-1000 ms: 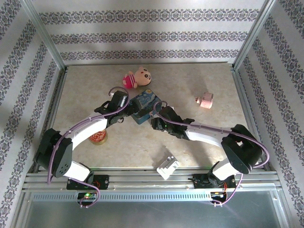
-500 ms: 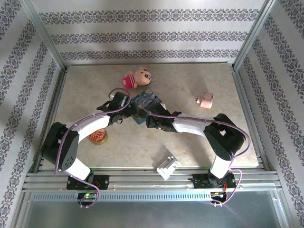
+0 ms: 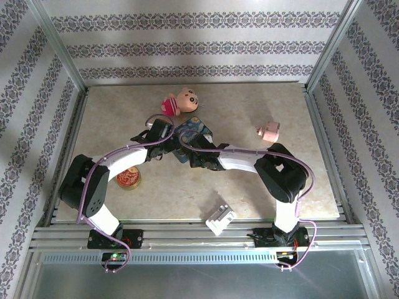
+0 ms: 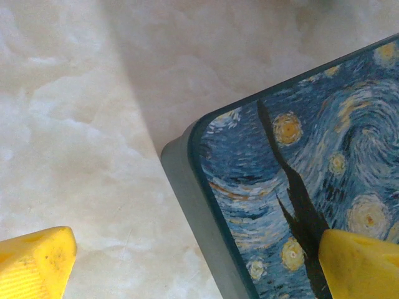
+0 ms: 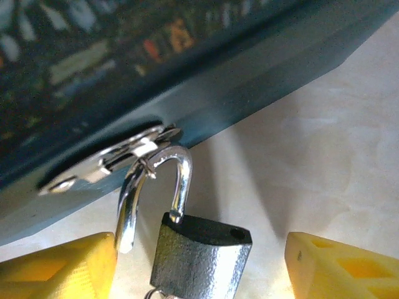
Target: Unlock the padlock with the key
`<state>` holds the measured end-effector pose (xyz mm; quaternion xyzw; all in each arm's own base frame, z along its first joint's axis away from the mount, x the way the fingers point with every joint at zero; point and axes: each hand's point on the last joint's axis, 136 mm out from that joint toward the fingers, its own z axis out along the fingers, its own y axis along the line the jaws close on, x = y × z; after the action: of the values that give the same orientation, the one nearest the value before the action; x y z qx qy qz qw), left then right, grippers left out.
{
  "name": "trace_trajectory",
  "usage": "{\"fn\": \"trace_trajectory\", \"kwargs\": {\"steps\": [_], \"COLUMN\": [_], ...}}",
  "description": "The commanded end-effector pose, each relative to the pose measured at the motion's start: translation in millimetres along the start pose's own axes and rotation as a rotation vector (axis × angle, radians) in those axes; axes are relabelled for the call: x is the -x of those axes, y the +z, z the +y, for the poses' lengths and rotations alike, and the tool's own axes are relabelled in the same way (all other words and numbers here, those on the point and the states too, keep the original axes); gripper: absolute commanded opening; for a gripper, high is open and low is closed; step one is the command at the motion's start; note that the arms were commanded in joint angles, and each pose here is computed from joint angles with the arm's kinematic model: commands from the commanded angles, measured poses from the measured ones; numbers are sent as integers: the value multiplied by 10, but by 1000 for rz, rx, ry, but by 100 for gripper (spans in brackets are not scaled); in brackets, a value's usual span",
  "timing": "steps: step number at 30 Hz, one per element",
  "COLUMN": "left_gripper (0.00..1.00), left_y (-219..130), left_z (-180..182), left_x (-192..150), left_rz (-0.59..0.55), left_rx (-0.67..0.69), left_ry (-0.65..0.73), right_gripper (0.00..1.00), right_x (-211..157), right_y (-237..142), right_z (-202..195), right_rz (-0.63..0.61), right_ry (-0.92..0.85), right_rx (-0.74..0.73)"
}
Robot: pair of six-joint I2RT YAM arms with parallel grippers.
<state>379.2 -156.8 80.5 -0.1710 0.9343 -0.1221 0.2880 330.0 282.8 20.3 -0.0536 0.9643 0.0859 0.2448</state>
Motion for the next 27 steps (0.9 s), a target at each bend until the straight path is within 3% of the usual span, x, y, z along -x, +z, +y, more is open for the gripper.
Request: {"fn": "trace_trajectory", "kwargs": {"steps": [1, 6, 15, 27], "left_gripper": [99, 99, 99, 99], "left_y": [36, 54, 63, 21], "left_z": [78, 82, 111, 142], "left_x": [45, 34, 14, -32], "left_rz": [-1, 2, 9, 22], "left_rx": [38, 41, 53, 55], "left_ry": [15, 19, 16, 18], "right_gripper": [72, 67, 49, 35], "right_x": [-28, -109, -182, -180], "right_y": [35, 102, 166, 123], "right_z": [-13, -69, -143, -158], "right_rz": [8, 31, 56, 52], "right_ry": [-37, -37, -11, -14], "right_rx": [-44, -64, -57, -26]}}
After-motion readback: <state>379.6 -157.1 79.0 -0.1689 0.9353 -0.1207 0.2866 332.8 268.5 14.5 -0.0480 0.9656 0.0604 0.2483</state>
